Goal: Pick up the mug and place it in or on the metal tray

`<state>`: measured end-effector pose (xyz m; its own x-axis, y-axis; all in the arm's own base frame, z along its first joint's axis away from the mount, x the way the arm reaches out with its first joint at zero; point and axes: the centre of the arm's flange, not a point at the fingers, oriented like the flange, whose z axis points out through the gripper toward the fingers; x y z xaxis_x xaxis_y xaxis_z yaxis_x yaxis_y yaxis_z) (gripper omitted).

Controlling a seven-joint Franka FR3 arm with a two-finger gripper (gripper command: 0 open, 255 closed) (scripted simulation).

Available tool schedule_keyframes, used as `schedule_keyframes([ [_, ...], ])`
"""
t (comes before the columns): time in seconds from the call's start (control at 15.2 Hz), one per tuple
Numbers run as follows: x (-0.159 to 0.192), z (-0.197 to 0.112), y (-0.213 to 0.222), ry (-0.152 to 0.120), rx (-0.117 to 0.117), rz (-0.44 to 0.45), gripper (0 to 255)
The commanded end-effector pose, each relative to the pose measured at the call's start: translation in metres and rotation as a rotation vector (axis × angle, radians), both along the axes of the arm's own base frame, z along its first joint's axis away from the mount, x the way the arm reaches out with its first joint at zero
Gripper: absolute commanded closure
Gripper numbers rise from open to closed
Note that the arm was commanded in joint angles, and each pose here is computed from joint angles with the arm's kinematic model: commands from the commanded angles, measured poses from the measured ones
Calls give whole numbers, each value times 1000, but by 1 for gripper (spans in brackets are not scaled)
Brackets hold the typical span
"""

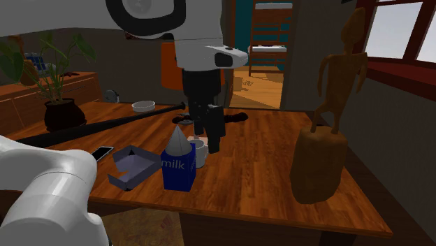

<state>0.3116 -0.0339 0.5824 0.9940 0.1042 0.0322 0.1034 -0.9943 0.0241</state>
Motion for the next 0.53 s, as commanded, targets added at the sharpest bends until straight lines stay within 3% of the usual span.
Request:
schedule_keyframes([
  [0.0,0,0,0,0,0,0,0],
  [0.46,16,-38,85,22,-15,27,0],
])
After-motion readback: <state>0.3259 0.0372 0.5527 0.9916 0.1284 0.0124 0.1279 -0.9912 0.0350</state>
